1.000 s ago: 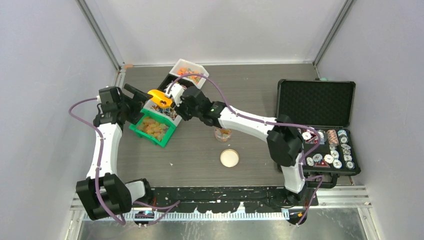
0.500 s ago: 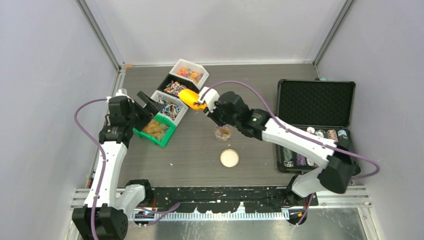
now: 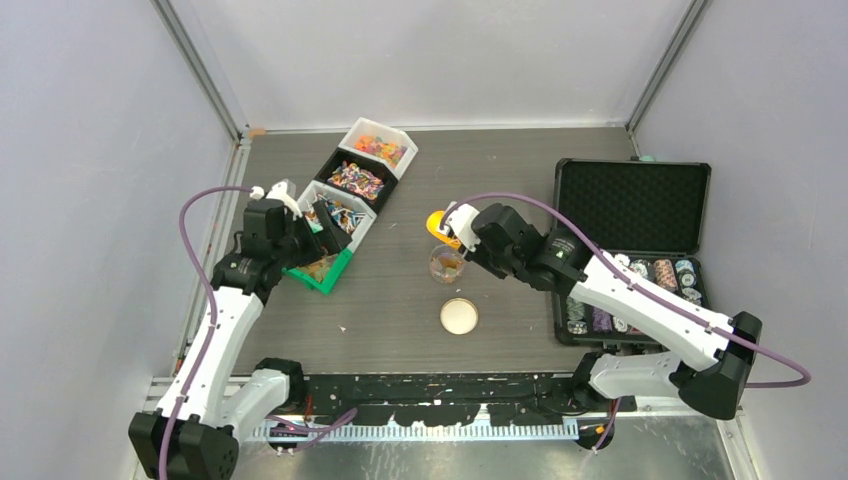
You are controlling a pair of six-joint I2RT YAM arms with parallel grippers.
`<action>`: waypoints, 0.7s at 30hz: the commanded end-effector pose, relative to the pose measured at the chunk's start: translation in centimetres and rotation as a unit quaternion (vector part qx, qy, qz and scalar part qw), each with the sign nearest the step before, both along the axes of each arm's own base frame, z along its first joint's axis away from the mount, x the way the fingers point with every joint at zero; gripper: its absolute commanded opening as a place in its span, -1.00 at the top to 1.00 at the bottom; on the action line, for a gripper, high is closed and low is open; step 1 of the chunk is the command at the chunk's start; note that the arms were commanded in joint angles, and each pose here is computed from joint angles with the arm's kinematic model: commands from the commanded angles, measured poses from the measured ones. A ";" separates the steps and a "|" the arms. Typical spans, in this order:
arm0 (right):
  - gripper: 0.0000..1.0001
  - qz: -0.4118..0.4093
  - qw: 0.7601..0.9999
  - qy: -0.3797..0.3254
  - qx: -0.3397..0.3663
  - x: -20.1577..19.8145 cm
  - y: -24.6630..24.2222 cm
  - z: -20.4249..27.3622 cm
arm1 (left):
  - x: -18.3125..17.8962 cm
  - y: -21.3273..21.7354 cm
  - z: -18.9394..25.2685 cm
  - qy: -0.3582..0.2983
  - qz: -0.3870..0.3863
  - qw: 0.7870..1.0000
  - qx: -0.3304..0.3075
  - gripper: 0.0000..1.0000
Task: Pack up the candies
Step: Place the fake candies in the packing bottle.
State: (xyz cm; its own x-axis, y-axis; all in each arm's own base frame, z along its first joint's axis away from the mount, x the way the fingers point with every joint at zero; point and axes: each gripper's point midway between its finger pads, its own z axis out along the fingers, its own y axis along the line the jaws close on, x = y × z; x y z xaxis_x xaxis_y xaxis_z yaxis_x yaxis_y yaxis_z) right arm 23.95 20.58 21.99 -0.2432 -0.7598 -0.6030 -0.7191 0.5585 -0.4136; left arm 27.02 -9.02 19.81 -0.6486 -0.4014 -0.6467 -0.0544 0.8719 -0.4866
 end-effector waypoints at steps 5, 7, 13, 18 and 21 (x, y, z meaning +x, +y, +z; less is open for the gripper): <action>0.99 0.001 0.996 0.041 -0.078 -2.6 -4.1 -0.3 | -0.7 0.5 0.1 -0.005 -0.020 0.998 0.060 -0.99; 0.99 0.004 0.995 0.050 -0.084 -2.8 -4.1 -0.6 | -1.0 0.8 0.3 -0.010 -0.018 0.998 0.066 -0.99; 0.99 0.009 0.990 0.076 -0.115 -3.0 -3.7 -1.5 | -1.4 1.7 0.6 -0.013 -0.008 0.996 0.088 -1.00; 0.99 0.006 0.985 0.091 -0.148 -2.9 -3.6 -2.4 | -1.6 1.9 0.8 -0.013 -0.004 0.995 0.096 -0.99; 0.99 0.003 0.983 0.093 -0.158 -2.9 -3.3 -2.3 | -1.8 2.3 0.8 -0.017 0.004 0.994 0.105 -0.99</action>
